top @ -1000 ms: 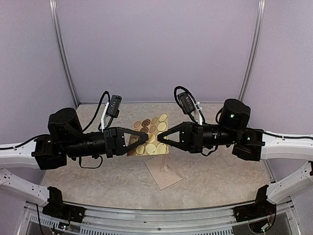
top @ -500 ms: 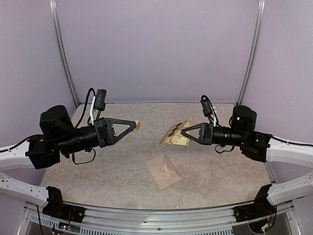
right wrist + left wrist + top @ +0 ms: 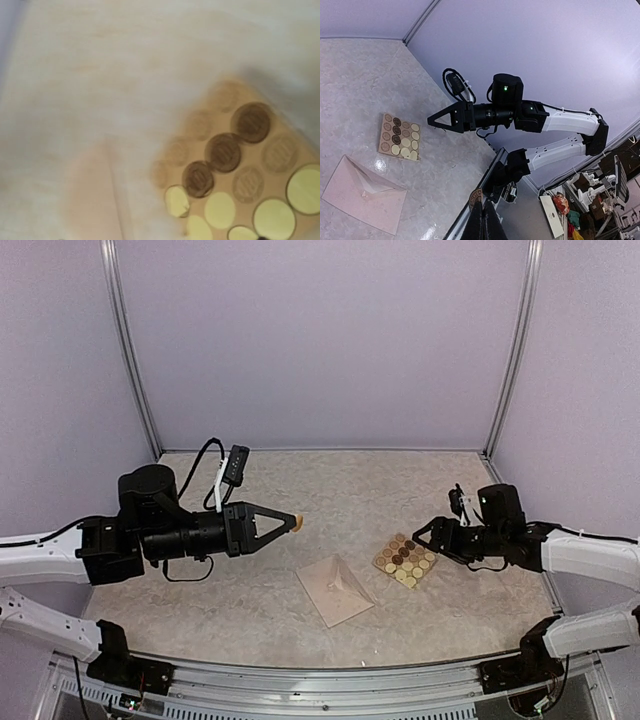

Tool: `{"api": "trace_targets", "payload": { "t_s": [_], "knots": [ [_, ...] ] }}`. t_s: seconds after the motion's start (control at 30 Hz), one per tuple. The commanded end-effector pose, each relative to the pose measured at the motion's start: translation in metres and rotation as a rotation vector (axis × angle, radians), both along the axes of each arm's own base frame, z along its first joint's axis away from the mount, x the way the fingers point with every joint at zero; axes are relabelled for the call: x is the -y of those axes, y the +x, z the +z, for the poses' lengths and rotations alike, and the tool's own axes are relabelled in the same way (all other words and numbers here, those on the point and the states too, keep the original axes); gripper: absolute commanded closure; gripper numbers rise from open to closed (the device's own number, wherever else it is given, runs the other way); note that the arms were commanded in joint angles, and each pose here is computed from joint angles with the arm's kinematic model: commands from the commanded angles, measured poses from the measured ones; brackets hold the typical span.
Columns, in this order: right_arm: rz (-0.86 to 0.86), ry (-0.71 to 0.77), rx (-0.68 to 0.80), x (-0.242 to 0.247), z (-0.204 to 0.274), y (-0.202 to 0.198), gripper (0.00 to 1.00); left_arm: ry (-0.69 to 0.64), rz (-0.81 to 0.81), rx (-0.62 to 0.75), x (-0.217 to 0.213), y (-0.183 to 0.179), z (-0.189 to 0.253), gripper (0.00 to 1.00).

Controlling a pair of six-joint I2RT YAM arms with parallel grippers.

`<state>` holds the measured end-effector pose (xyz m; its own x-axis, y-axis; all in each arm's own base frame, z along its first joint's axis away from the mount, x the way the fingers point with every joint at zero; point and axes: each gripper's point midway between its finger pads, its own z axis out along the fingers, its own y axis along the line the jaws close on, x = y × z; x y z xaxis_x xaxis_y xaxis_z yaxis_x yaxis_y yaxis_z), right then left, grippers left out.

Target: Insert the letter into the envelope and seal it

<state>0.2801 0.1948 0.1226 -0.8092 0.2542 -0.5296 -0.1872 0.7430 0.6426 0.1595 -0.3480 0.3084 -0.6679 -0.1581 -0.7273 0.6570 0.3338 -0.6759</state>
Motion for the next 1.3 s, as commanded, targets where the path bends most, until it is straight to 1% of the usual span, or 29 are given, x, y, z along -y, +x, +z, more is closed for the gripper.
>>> {"api": "trace_targets", "payload": {
  "t_s": [0.0, 0.03, 0.1, 0.2, 0.33, 0.4, 0.43, 0.47, 0.57, 0.67, 0.7, 0.73, 0.8, 0.9, 1.0, 1.07, 1.17, 1.27],
  "knots": [
    [-0.131, -0.186, -0.012, 0.042, 0.002, -0.004, 0.14, -0.035, -0.120, 0.038, 0.010, -0.021, 0.005, 1.00],
    [-0.119, -0.186, 0.012, 0.043, 0.013, -0.006, 0.14, -0.044, -0.142, 0.041, 0.012, -0.025, 0.007, 1.00],
    [-0.027, -0.128, 0.083, 0.028, 0.040, -0.013, 0.17, -0.063, -0.193, 0.046, 0.016, -0.035, 0.010, 1.00],
    [0.183, 0.044, 0.182, -0.008, 0.083, -0.033, 0.23, -0.082, -0.262, 0.054, 0.024, -0.049, 0.016, 1.00],
    [0.467, 0.271, 0.335, -0.063, 0.145, -0.080, 0.24, -0.087, -0.313, 0.063, 0.033, -0.063, 0.019, 1.00],
    [0.523, 0.329, 0.414, -0.079, 0.169, -0.095, 0.23, -0.074, -0.288, 0.062, 0.034, -0.060, 0.017, 1.00],
    [0.517, 0.341, 0.433, -0.083, 0.175, -0.097, 0.23, -0.056, -0.256, 0.058, 0.033, -0.055, 0.012, 1.00],
    [0.497, 0.333, 0.424, -0.085, 0.172, -0.093, 0.24, -0.033, -0.214, 0.050, 0.031, -0.048, 0.006, 1.00],
    [0.395, 0.263, 0.315, -0.086, 0.133, -0.072, 0.41, 0.041, -0.096, 0.014, 0.023, -0.026, -0.013, 1.00],
    [0.357, 0.222, 0.189, -0.090, 0.088, -0.063, 0.56, 0.059, -0.071, 0.000, 0.023, -0.018, -0.021, 1.00],
    [0.351, 0.224, 0.164, -0.093, 0.079, -0.062, 0.59, 0.057, -0.077, 0.002, 0.025, -0.018, -0.021, 1.00],
    [0.364, 0.240, 0.160, -0.098, 0.076, -0.064, 0.60, 0.053, -0.087, 0.005, 0.027, -0.019, -0.020, 1.00],
    [0.453, 0.312, 0.221, -0.114, 0.093, -0.079, 0.58, 0.038, -0.112, 0.006, 0.030, -0.022, -0.017, 1.00],
    [0.621, 0.442, 0.355, -0.136, 0.137, -0.110, 0.48, 0.010, -0.152, 0.005, 0.033, -0.028, -0.011, 1.00],
    [0.764, 0.524, 0.429, -0.150, 0.169, -0.136, 0.42, -0.029, -0.224, 0.007, 0.036, -0.040, -0.003, 1.00],
    [0.843, 0.550, 0.453, -0.159, 0.180, -0.151, 0.39, -0.050, -0.267, 0.008, 0.038, -0.048, 0.001, 1.00],
    [0.918, 0.565, 0.471, -0.170, 0.191, -0.165, 0.36, -0.076, -0.311, 0.016, 0.039, -0.058, 0.009, 1.00],
    [0.990, 0.583, 0.482, -0.182, 0.199, -0.180, 0.38, -0.103, -0.344, 0.021, 0.040, -0.065, 0.017, 1.00]
  ]
}}
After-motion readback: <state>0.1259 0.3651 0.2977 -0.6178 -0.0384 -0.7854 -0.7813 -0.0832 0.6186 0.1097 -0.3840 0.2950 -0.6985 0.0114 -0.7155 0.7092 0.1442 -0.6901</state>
